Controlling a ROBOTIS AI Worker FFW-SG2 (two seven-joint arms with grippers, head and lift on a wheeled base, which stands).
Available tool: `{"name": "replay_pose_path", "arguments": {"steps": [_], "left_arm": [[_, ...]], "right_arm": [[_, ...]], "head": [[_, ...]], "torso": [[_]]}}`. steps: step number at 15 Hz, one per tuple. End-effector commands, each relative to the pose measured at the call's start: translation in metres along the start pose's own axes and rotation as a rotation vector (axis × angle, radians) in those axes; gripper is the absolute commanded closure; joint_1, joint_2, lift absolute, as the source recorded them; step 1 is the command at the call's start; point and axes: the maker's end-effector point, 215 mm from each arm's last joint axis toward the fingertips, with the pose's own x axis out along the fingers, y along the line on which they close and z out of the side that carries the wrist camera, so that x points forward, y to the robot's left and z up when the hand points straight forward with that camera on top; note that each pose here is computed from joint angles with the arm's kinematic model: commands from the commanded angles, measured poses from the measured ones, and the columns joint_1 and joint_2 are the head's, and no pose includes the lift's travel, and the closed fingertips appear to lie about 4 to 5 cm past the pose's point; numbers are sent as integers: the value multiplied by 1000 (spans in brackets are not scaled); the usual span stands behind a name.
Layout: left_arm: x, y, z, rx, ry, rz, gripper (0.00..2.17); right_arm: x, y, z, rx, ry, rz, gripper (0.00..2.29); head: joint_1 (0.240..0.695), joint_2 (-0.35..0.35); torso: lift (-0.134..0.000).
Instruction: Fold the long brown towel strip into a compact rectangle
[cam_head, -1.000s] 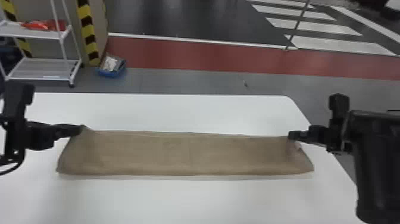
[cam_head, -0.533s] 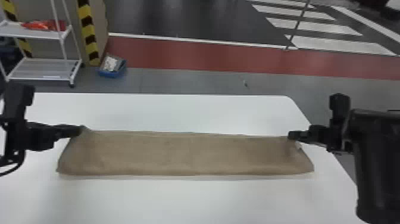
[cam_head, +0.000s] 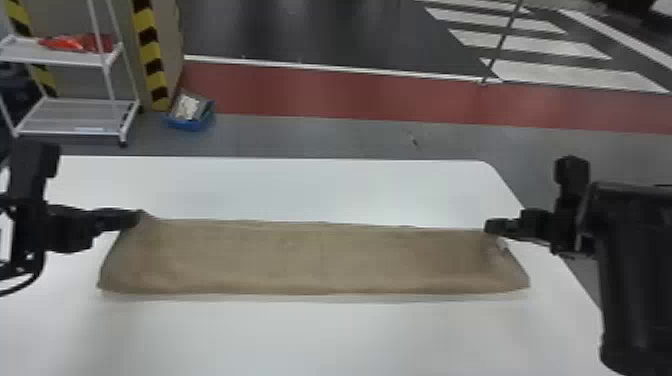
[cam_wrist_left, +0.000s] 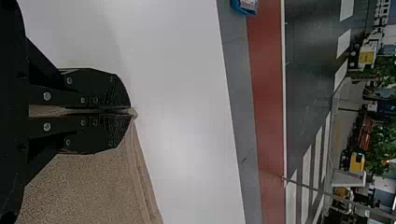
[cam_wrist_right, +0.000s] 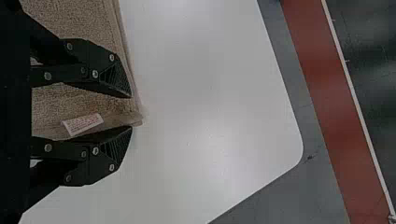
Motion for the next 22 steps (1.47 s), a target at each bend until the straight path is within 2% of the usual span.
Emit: {"name": "replay_pose_path", "arguments": {"steps": [1, 22], "left_arm": [[0, 0, -1, 0, 2, 0, 1082], [0, 2, -5, 4, 2, 1, 1085]], "right_arm": [[-2, 1, 0, 8, 5, 3, 734], [-14, 12, -4, 26, 35, 12, 718]], "head": [[695, -197], [695, -188]], "torso": [[-124], [-124]]}}
